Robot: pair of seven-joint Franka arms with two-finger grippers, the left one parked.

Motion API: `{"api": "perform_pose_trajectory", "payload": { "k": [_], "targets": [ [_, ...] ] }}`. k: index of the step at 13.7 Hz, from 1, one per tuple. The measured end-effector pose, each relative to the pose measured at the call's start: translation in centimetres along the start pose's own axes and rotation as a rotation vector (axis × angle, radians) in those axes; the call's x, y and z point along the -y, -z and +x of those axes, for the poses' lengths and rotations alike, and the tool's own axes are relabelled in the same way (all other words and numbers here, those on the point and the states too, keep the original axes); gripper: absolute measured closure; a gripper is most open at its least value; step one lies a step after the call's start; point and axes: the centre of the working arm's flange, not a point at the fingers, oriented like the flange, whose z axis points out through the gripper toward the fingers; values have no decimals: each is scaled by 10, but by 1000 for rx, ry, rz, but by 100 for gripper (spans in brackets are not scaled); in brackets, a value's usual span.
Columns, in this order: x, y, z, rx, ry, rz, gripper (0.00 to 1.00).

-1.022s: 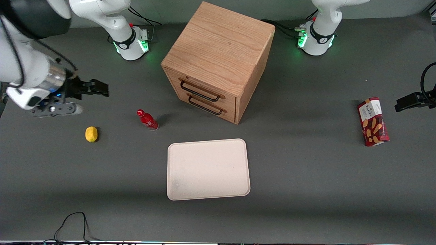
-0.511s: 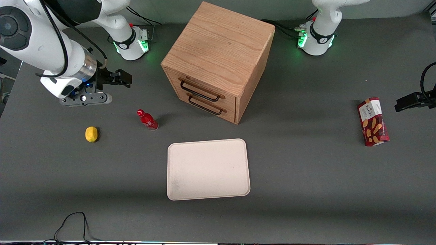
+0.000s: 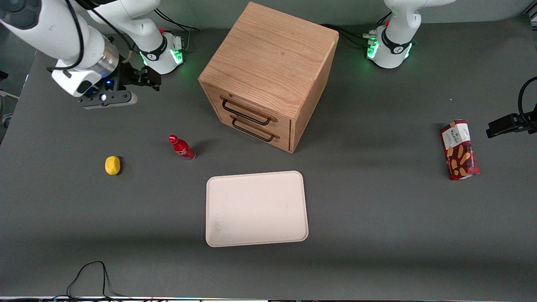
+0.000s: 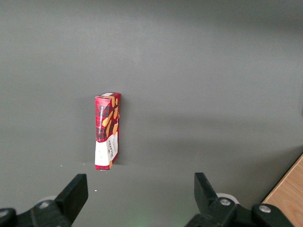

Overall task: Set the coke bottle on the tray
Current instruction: 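Move the open right gripper over the red Coca-Cola bottle, then lower the right gripper and close it around the bottle's neck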

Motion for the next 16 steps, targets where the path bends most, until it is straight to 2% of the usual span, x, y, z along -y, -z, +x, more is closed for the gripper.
{"api": "perform_pose_trajectory", "payload": {
  "k": [4,9,16],
  "targets": [
    [0,-36,-1,0,1,-1,0],
    [-3,-80,14,-37,-9,-2,0],
    [-2,-147,63,-59,-22,-19,0]
  ]
}}
